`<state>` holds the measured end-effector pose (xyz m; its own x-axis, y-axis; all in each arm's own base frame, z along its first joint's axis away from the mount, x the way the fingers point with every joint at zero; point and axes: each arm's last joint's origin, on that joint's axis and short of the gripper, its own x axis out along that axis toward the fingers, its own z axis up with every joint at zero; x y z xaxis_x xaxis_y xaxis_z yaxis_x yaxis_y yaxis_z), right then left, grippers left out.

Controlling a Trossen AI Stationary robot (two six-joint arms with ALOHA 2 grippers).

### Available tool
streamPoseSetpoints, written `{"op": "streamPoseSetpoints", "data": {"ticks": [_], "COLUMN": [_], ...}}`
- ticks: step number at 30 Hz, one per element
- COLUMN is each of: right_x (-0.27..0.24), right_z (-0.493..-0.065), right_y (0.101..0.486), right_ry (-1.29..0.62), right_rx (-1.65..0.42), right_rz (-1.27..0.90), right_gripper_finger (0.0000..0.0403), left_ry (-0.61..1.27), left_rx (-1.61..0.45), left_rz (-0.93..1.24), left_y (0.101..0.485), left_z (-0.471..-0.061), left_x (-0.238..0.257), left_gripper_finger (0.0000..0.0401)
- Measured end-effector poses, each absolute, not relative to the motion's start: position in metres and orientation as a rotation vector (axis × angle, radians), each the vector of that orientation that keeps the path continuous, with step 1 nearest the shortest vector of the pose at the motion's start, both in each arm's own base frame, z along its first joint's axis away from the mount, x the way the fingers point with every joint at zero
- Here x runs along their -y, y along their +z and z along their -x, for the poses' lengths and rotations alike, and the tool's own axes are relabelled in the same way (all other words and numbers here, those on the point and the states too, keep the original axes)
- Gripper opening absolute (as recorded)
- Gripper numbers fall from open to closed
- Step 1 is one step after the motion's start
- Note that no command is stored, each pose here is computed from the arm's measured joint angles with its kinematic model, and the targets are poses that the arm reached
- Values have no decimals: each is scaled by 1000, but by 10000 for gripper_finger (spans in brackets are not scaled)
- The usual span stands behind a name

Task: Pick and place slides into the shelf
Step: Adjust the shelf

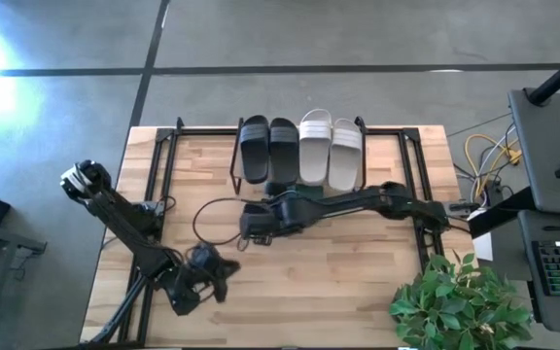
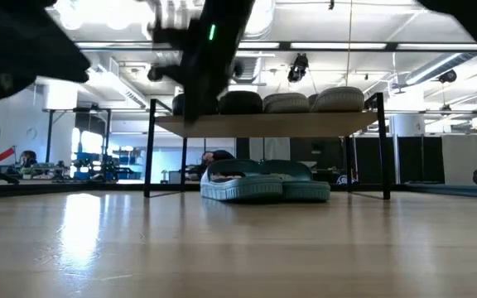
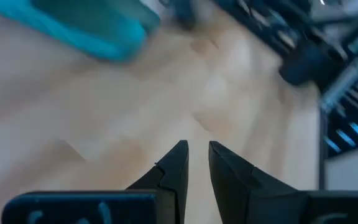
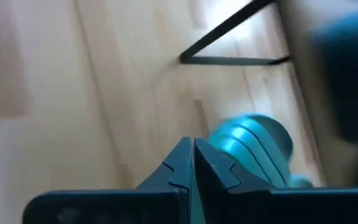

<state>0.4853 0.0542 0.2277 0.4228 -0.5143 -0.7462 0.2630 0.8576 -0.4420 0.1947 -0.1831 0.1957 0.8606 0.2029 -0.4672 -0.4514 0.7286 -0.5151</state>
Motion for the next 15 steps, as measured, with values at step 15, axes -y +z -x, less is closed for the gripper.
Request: {"op": "streamPoseSetpoints", "data": {"ticks": [15], "right_x": [-120], "right_z": [-409], "right_y": [330], "right_ry": [-450], "right_rx": [-830], "right_rz": [-68], "right_gripper_finger": [9], "left_ry": [808], "left_rx": [-188], "left_rz": [498], "left_y": [255], "left_z": [-123], "left_x": [57], "left_gripper_finger": [93]}}
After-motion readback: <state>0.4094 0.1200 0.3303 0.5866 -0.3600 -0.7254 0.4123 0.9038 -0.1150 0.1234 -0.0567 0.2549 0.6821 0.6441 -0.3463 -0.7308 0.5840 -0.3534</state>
